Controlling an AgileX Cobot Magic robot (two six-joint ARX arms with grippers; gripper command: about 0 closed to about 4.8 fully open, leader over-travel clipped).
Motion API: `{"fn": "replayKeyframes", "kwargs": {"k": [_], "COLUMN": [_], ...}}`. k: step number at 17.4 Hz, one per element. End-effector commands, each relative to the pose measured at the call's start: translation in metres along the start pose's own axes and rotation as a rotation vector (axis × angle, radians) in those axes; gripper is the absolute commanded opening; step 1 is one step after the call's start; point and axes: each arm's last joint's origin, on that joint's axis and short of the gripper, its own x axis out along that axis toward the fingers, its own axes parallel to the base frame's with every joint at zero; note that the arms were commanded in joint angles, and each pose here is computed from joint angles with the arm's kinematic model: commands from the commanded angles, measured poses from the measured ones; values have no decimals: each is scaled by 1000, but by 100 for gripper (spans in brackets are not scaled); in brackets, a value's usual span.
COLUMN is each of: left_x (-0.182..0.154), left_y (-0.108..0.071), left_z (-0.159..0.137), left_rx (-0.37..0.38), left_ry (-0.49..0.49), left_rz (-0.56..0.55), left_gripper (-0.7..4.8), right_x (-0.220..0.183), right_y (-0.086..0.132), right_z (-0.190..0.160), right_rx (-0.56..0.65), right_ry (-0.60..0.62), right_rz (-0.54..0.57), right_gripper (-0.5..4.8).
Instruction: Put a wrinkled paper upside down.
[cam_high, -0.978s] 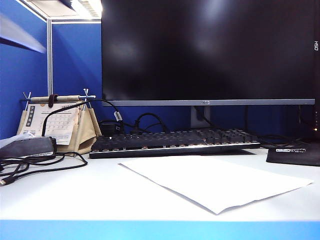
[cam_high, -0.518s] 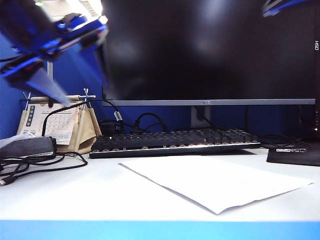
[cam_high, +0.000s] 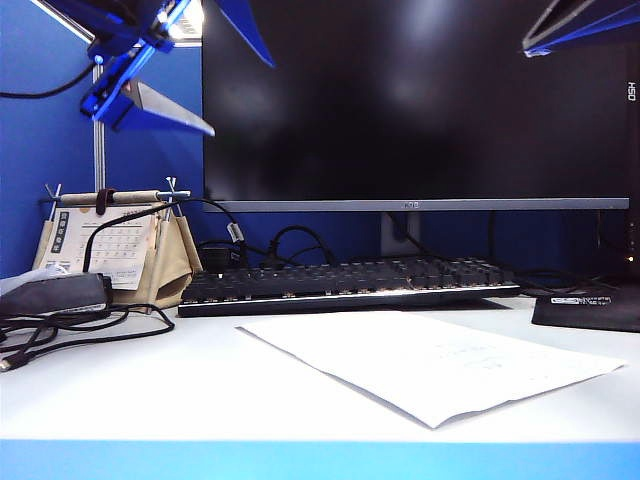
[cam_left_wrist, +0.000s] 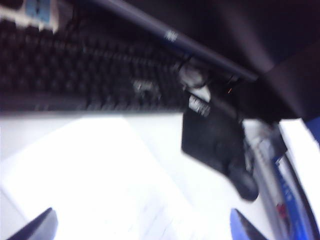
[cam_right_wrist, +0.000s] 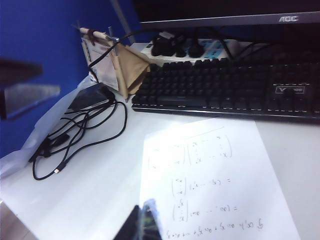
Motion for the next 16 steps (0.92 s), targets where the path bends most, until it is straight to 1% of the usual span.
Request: {"fn": "replayKeyframes", "kwargs": {"k": [1,2,3,4,6,8,10,11,12,14,15,16], "left_x": [-1,0,2,2,2,2,6,10,15,40,49,62], "left_y": [5,6,6,8,8,8,7,8,8,17,20,28], "left_z": [-5,-7,-13,-15,-18,-19,-19,-20,-24,-38,-42,-49], "left_rx": [-36,-76,-141,-145,-125,-116,-128,-146,-182,-339,-375,-429], "left_ry": [48,41,59,65,34,-5,-14,-9,10,143,177,227], "left_rz": [53,86,125,146,219,281,261,252,248,176,160,142], "left_gripper": [462,462,462,462,462,462,461,461,462,462,462,462], "right_x": [3,6,14,20,27,27,28,28,28,28,28,28], "right_y": [-2,-4,-7,-9,-13,-13,-13,-13,-13,-13,-13,-13], "right_z": [3,2,-2,-4,-7,-7,-7,-7,-7,-7,-7,-8], "right_rx": [1,8,26,38,54,47,43,32,23,22,23,25], "right_ry": [-8,13,58,86,121,120,120,118,119,118,119,124], "right_rz": [2,21,52,66,67,66,66,67,68,69,69,69], "right_gripper": [4,4,4,4,4,4,4,4,4,4,4,4]}}
